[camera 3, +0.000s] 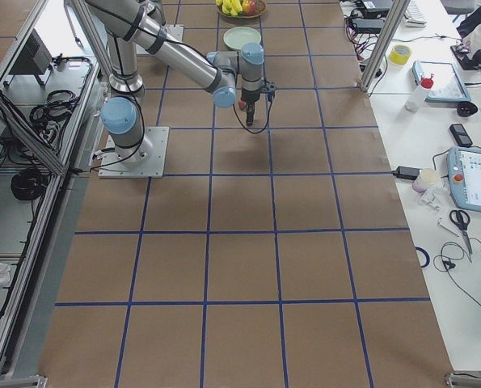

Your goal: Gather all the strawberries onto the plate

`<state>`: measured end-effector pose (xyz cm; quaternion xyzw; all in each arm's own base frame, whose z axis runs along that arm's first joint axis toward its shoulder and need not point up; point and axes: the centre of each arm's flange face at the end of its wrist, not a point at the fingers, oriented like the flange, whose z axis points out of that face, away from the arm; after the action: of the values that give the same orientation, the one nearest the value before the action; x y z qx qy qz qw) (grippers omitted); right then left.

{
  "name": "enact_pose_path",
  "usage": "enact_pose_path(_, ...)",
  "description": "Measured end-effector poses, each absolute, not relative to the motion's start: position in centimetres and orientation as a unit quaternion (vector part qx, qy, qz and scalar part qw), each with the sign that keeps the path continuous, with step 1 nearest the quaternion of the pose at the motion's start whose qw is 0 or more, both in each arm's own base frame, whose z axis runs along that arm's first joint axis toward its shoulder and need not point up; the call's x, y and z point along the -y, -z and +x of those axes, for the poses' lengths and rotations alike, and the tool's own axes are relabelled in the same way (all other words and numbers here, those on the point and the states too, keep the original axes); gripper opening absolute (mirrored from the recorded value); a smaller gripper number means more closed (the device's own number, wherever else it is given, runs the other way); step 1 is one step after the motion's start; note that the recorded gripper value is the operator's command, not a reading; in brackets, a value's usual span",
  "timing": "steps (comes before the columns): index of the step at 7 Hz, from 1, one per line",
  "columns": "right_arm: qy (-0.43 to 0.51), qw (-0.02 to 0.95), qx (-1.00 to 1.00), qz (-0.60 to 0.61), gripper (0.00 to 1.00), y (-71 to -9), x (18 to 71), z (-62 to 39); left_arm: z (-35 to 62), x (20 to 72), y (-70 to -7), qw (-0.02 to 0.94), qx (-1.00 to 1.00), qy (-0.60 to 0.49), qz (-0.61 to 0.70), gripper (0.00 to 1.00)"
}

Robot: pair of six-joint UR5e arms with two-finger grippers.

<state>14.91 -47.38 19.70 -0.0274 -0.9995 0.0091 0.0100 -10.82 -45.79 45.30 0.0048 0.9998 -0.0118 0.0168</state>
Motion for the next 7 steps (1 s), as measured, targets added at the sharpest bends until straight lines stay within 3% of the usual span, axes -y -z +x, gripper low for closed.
enact_pose_path(2, -0.010, 0.013, 0.999, -0.028, 0.89, -18.5, 47.6, 14.9, -10.9, 45.8, -45.2, 0.019, -1.000, 0.009, 0.007, 1.00)
enact_pose_path(3, -0.008, 0.011, 0.999, -0.029, 0.75, -18.2, 47.6, 14.9, -11.0, 45.6, -45.1, 0.023, -1.000, 0.003, 0.011, 1.00)
enact_pose_path(5, -0.003, 0.007, 1.000, -0.029, 0.29, -17.8, 47.6, 15.0, -11.3, 45.4, -45.4, 0.022, -1.000, -0.001, 0.013, 1.00)
enact_pose_path(6, -0.003, 0.006, 1.000, -0.029, 0.19, -17.7, 47.6, 15.0, -11.3, 45.2, -45.9, 0.022, -1.000, -0.003, 0.013, 1.00)
enact_pose_path(7, -0.003, 0.006, 1.000, -0.029, 0.18, -17.8, 47.6, 15.0, -11.1, 45.2, -46.7, 0.023, -1.000, -0.001, 0.011, 1.00)
